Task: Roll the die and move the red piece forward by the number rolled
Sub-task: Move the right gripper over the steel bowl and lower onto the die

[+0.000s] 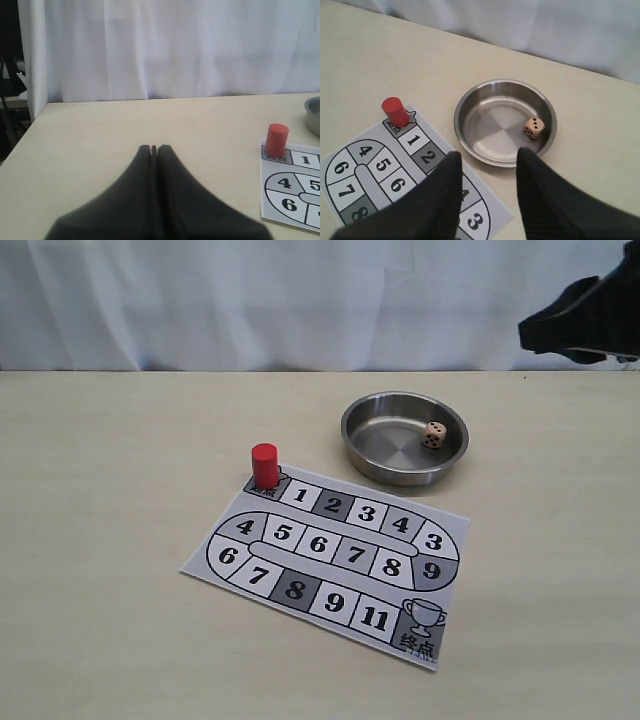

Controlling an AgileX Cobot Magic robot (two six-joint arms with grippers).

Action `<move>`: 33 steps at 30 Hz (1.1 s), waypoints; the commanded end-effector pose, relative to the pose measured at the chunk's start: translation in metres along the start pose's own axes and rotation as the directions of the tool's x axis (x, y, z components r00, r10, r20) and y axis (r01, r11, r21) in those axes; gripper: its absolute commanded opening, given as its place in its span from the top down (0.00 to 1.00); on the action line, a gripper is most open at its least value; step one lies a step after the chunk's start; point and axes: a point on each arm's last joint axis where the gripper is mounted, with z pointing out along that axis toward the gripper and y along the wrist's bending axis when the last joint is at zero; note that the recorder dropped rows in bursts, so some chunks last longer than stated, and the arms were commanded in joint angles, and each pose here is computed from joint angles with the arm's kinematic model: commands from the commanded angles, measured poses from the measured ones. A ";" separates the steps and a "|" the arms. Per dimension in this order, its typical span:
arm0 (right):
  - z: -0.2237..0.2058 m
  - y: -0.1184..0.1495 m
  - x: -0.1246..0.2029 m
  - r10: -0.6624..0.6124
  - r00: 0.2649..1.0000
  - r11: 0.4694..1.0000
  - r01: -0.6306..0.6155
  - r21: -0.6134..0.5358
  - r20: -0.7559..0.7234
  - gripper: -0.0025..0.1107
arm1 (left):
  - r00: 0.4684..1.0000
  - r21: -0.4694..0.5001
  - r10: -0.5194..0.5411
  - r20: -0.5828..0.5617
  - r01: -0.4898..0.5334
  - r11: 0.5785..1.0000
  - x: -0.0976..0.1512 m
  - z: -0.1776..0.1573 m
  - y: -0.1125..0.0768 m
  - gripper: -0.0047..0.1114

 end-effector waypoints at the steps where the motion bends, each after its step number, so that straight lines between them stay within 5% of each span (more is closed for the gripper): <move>1: 0.027 0.001 -0.012 -0.030 0.998 0.999 0.028 -0.035 -0.051 0.66 | 1.000 0.001 -0.005 0.011 0.005 1.000 0.000 0.000 0.000 0.96; 9: 0.077 -0.014 -0.027 0.002 0.966 1.000 -0.008 -0.019 -0.260 0.65 | 1.000 0.001 -0.005 0.011 0.005 1.000 0.000 0.000 0.000 0.96; 15: 0.119 -0.028 -0.031 0.017 0.938 1.000 -0.016 0.006 -0.346 0.41 | 1.000 0.001 -0.005 0.011 0.005 1.000 0.000 0.000 0.000 0.96; 33: 0.215 -0.049 -0.034 -0.141 0.884 0.990 0.129 -0.058 -0.445 0.45 | 1.000 0.001 -0.005 0.011 0.005 1.000 0.000 0.000 0.000 0.96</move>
